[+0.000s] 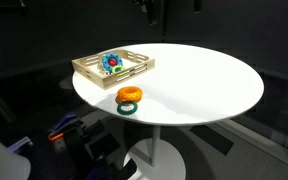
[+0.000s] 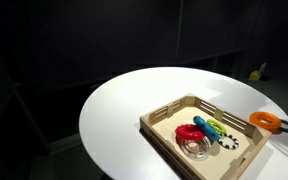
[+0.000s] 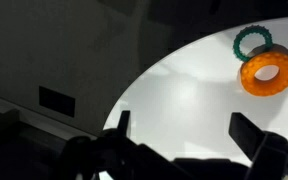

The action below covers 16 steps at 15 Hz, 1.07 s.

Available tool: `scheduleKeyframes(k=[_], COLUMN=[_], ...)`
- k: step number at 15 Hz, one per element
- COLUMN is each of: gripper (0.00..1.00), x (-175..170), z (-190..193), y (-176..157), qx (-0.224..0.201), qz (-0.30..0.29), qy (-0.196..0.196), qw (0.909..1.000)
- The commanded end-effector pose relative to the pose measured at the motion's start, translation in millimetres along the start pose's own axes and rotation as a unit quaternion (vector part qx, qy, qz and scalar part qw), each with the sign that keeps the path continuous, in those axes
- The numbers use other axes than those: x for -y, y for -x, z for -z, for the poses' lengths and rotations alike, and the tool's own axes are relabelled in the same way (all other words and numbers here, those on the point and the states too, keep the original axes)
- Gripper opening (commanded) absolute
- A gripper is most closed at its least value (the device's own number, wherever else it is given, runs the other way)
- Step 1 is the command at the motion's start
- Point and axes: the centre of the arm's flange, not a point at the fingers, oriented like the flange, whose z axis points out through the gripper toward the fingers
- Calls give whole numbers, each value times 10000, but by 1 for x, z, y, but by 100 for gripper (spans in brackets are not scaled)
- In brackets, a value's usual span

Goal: Move the orange ring from the table to the tray

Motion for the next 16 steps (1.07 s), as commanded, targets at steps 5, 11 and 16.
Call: scheduleKeyframes(k=[5,11,16], gripper=[100,100,100], x=[0,25,42], z=[0,-6,-37], y=[0,-11,-8], qx=[0,6,201], qz=[0,20,-180], qy=[0,-194,-428], qw=[10000,9998,9987])
